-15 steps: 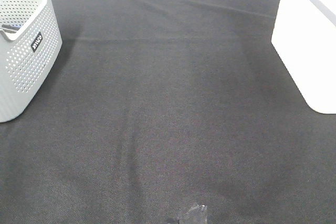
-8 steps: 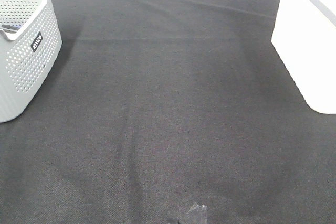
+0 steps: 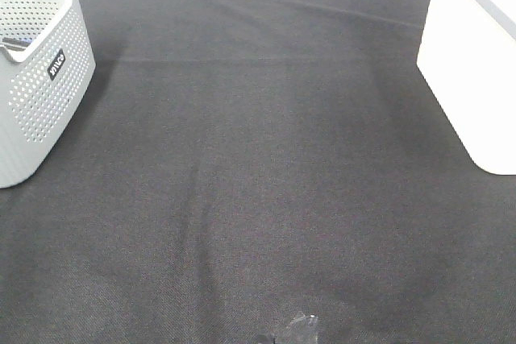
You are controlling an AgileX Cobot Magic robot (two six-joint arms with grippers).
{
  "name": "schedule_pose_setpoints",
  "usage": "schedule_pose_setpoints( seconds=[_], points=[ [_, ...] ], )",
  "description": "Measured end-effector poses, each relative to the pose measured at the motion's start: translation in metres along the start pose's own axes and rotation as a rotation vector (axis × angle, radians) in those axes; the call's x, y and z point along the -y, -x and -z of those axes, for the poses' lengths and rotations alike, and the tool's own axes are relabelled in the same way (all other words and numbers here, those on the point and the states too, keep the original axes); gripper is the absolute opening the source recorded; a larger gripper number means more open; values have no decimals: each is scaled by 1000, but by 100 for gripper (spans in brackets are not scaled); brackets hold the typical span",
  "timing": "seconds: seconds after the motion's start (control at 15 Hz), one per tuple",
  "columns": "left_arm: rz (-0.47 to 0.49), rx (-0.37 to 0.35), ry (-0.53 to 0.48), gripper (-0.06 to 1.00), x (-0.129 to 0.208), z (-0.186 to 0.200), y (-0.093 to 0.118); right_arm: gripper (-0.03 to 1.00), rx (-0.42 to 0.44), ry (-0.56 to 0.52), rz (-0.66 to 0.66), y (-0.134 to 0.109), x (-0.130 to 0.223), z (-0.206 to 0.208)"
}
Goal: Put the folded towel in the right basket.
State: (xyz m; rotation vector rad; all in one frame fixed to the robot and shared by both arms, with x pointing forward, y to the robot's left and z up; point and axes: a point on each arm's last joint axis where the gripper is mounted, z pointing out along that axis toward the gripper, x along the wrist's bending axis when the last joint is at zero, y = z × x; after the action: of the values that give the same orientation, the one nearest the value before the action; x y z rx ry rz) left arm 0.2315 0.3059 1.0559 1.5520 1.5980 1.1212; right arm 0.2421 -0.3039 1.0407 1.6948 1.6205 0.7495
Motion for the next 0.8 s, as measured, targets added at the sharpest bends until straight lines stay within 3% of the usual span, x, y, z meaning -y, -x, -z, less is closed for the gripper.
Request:
schedule_pose_setpoints(
  seconds=[0.8],
  points=[
    [0, 0, 0, 99, 0, 0, 0, 97, -57, 94, 0, -5, 8, 3]
  ],
)
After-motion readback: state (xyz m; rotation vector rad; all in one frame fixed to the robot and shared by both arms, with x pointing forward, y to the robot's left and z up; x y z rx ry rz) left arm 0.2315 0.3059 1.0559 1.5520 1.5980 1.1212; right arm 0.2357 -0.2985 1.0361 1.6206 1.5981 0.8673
